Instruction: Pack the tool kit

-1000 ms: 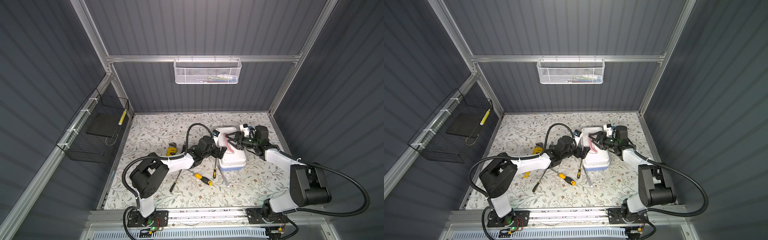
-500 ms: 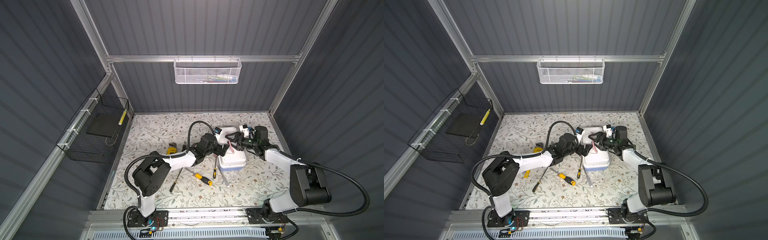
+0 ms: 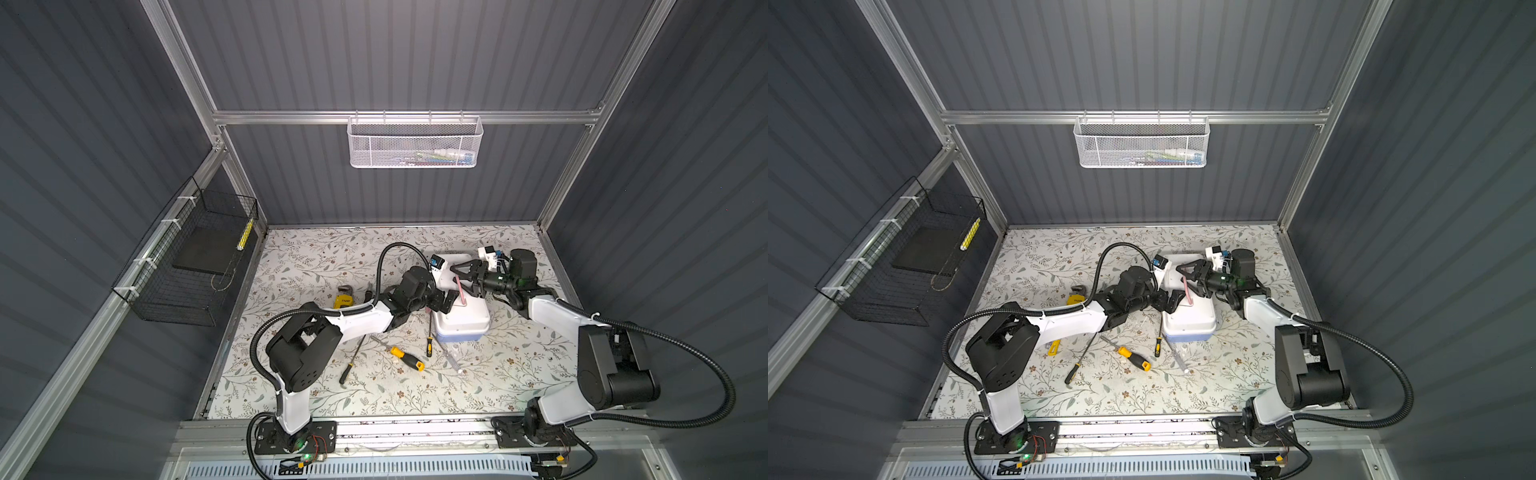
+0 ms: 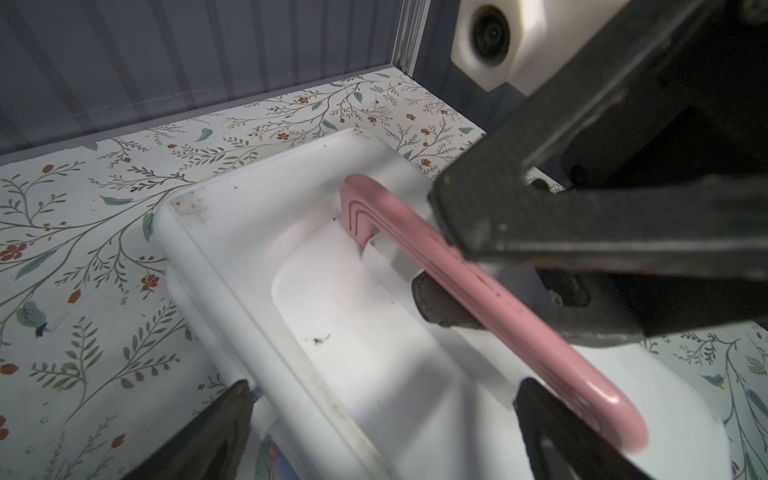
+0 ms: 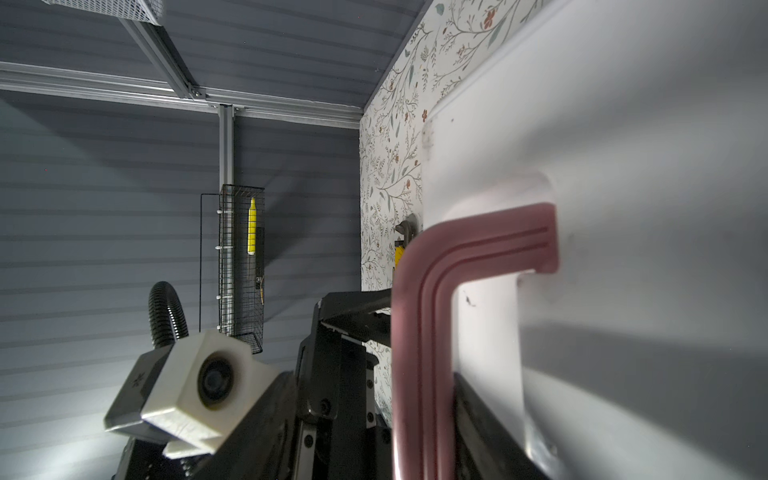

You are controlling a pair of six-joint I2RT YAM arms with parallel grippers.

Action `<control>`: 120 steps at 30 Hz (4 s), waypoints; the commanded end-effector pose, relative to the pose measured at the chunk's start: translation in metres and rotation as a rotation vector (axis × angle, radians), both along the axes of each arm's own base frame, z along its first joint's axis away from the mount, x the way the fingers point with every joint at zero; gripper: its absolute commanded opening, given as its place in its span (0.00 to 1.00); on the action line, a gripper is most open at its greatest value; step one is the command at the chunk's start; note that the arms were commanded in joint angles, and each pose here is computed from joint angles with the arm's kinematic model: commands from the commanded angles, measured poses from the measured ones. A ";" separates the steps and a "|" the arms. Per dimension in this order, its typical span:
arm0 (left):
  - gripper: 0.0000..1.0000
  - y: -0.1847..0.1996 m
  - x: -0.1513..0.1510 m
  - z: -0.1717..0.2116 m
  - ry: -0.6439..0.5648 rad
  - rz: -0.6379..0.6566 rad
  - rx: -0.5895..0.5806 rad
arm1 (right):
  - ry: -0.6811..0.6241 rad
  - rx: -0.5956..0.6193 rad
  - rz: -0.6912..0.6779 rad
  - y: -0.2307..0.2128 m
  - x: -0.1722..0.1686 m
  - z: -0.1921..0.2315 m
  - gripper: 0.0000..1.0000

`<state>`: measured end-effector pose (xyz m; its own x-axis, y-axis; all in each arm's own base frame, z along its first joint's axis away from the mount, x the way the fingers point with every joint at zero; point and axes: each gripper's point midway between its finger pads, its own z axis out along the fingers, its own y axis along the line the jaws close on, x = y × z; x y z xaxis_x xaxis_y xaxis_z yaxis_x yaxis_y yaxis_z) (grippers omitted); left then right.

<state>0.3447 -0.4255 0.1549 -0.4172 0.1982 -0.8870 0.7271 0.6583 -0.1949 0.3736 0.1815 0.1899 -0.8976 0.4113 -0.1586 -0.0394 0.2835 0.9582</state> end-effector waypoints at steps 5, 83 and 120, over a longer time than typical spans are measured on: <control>1.00 0.001 0.000 0.018 -0.028 -0.003 -0.012 | -0.082 0.065 0.031 0.003 0.003 0.028 0.53; 0.83 0.068 -0.026 0.008 0.184 0.064 -0.092 | 0.000 -0.066 0.190 0.046 0.010 0.002 0.68; 1.00 0.087 -0.042 0.034 0.369 0.065 -0.430 | -0.047 0.095 0.117 0.020 0.010 0.013 0.28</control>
<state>0.3051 -0.3340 0.1898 -0.6869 -0.1602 -0.7089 0.5349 0.5489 -0.6423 0.3880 0.2021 0.1889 -0.9358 0.3297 -0.1248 -0.0609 0.1976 0.9784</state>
